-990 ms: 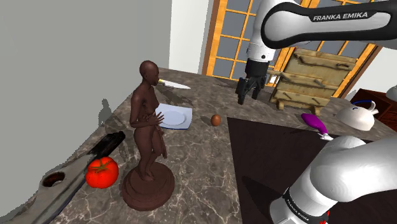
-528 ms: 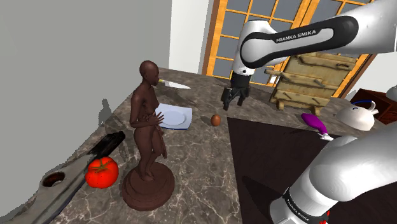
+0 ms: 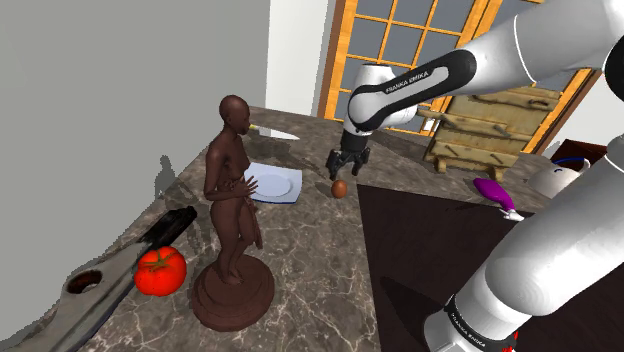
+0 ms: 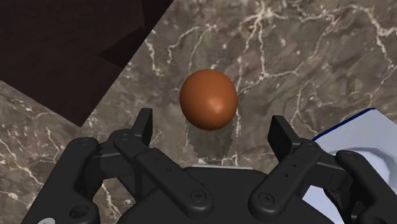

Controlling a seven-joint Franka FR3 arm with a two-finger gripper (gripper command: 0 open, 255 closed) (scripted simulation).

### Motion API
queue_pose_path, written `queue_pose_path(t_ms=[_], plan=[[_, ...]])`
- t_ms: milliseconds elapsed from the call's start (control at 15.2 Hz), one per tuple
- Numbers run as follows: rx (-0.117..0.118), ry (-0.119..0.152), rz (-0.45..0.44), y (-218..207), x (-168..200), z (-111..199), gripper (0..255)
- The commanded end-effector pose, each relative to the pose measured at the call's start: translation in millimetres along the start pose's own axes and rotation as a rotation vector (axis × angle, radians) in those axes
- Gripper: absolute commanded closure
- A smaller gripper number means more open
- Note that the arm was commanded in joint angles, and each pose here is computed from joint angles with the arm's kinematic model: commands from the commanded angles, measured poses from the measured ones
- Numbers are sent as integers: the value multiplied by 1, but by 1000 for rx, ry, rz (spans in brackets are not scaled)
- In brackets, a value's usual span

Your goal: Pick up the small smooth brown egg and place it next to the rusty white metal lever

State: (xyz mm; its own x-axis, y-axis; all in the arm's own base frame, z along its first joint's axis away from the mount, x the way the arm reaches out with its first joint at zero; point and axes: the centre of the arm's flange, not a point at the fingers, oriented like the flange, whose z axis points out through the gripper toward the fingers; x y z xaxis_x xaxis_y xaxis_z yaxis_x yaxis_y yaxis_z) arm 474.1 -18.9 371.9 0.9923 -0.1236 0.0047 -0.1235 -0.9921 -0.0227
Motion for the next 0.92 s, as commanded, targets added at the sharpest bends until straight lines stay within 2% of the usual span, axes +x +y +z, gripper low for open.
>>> queue_pose_path(t_ms=[0,462,858], plan=[[5,12,13,1,14,13,0],[5,12,13,0,14,50,0],[5,12,13,0,15,53,0]])
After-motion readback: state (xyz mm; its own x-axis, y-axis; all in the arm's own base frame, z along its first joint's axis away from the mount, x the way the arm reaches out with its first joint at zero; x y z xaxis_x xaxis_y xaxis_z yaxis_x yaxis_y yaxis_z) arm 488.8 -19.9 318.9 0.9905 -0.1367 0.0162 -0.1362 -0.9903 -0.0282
